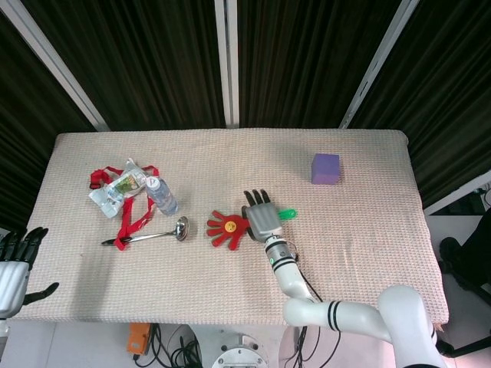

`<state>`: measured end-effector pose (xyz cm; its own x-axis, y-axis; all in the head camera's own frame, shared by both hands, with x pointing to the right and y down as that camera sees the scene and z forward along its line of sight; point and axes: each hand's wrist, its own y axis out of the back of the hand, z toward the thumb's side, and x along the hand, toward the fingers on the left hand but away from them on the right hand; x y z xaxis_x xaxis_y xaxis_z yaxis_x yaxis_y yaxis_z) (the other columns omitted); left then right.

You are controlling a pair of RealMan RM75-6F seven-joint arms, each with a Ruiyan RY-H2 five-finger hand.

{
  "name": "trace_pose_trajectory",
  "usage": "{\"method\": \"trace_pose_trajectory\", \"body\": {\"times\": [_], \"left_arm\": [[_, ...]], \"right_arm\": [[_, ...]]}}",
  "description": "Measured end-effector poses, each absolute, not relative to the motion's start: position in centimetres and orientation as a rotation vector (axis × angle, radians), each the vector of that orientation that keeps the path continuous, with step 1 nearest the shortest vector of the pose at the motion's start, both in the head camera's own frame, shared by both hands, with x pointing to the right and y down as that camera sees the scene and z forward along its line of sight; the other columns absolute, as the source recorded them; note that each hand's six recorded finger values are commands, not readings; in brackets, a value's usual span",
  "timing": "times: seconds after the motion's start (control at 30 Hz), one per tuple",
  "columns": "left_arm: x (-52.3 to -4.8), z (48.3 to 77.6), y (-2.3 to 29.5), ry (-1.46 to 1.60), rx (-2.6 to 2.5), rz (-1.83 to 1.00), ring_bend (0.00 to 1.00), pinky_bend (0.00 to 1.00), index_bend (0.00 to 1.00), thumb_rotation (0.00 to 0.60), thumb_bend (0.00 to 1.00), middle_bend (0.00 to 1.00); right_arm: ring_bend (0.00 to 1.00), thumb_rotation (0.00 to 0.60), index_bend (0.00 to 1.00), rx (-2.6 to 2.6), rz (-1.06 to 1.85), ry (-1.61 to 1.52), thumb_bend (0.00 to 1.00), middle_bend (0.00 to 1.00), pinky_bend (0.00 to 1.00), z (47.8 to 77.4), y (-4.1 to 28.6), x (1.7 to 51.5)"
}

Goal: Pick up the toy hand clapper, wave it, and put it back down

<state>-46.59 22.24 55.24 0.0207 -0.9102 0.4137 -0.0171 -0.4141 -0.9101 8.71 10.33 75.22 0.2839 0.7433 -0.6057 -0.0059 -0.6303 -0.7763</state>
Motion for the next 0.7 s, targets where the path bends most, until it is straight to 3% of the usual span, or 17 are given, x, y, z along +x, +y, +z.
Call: {"method": "trace_pose_trajectory", "body": {"times": [0.2, 0.4, 0.5, 0.7], "left_arm": [[-46.6, 55.3, 22.3, 0.980, -1.543, -1.494, 0.00, 0.00, 0.04, 0.600, 0.10, 0.06], [-46.6, 55.2, 22.3, 0.993, -1.553, -1.493, 0.00, 0.00, 0.04, 0.600, 0.11, 0.06], [-46.7, 55.2, 22.4, 0.997, -1.555, -1.493, 0.00, 0.00, 0.04, 0.600, 0.11, 0.06], [-46.6, 55.0, 22.5, 1.003, -1.556, -1.492, 0.00, 0.00, 0.04, 0.600, 0.11, 0.06]], "right_arm": [[0.00, 0.600, 0.66, -1.873, 1.395, -0.673, 0.32, 0.21, 0.00, 75.2, 10.4, 9.1], [0.14, 0.600, 0.78, -1.934, 1.342, -0.734, 0.33, 0.40, 0.03, 74.7, 10.3, 9.3], [0.26, 0.600, 0.84, -1.999, 1.292, -0.793, 0.33, 0.49, 0.21, 74.2, 10.3, 9.5], [0.39, 0.600, 0.88, -2.162, 1.156, -0.941, 0.33, 0.59, 0.54, 72.7, 10.2, 10.4]]}}
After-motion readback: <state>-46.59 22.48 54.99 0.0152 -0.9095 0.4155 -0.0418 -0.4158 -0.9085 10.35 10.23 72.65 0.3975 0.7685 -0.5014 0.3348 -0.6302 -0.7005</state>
